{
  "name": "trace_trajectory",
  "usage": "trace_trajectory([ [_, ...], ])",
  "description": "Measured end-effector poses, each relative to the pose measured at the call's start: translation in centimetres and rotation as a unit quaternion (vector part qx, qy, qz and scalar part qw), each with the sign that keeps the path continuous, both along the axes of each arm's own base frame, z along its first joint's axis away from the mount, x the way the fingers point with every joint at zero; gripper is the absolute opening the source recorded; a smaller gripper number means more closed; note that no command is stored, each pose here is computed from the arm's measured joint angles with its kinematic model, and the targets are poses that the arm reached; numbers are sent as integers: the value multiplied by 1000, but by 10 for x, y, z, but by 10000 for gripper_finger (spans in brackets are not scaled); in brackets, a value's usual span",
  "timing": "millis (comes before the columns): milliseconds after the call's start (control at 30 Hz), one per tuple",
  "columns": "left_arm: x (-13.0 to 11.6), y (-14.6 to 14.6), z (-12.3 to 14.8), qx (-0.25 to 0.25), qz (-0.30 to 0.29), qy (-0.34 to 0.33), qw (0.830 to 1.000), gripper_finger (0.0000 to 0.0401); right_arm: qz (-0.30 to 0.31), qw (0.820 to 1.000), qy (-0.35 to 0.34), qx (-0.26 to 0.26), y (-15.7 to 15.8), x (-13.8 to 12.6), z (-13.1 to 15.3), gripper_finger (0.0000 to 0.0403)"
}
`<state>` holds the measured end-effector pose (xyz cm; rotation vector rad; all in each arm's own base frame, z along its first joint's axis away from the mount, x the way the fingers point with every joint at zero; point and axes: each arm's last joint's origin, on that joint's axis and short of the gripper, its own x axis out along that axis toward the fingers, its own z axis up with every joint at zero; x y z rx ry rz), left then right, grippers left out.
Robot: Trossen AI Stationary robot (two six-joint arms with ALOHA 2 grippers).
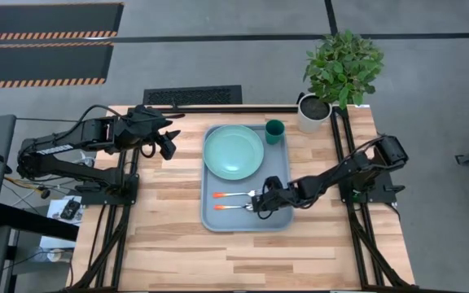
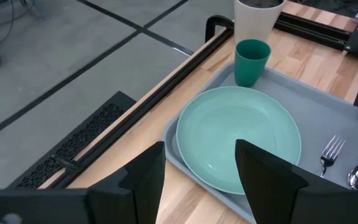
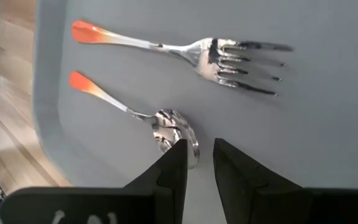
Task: Pick and place plate/cup/fork/spoon on tray
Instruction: Return to Home Position
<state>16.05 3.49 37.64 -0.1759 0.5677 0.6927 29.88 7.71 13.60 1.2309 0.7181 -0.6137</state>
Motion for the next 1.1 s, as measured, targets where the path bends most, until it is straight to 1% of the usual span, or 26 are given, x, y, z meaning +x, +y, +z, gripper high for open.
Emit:
trace_trajectory([
  [133, 0, 0, 0, -1, 1, -1, 1000, 184, 4, 1000, 4, -9, -3, -6, 11, 103],
  [233, 1, 0, 2, -3, 4, -15, 1000, 184, 16, 999, 4, -28, -9, -13, 26, 103],
  [333, 3, 0, 5, -4, 7, -37, 999, 184, 30, 997, -18, -64, -19, -22, 50, 103],
  [433, 4, 1, 5, -5, 8, -44, 999, 184, 62, 988, -73, -118, -32, -32, 82, 103],
  [500, 4, 0, 5, 1, 3, -36, 999, 184, 101, 974, -110, -170, -39, -42, 104, 103],
  [567, 4, 1, 5, 14, -8, -24, 1000, 184, 134, 953, -147, -227, -46, -56, 127, 103],
  [633, 4, 0, 5, 16, -12, -21, 1000, 184, 155, 931, -183, -274, -53, -73, 149, 103],
  [700, 4, 0, 5, -1, -8, -34, 999, 184, 165, 912, -221, -303, -58, -91, 168, 103],
  [733, 5, 0, 6, -4, -16, -39, 999, 184, 163, 903, -237, -318, -60, -100, 176, 103],
  [833, 13, -1, 11, 4, -71, -66, 995, 184, 161, 866, -269, -390, -64, -125, 196, 103],
  [900, 16, -2, 15, 6, -109, -84, 990, 184, 155, 848, -281, -422, -66, -141, 200, 102],
  [967, 19, 0, 13, 12, -114, -116, 987, 184, 146, 840, -295, -432, -69, -154, 197, 102],
  [1033, 19, 4, -2, 8, -110, -142, 984, 184, 132, 832, -316, -437, -71, -163, 187, 102],
  [1100, 19, 6, -20, -5, -132, -181, 975, 184, 121, 822, -346, -436, -71, -170, 171, 102],
])
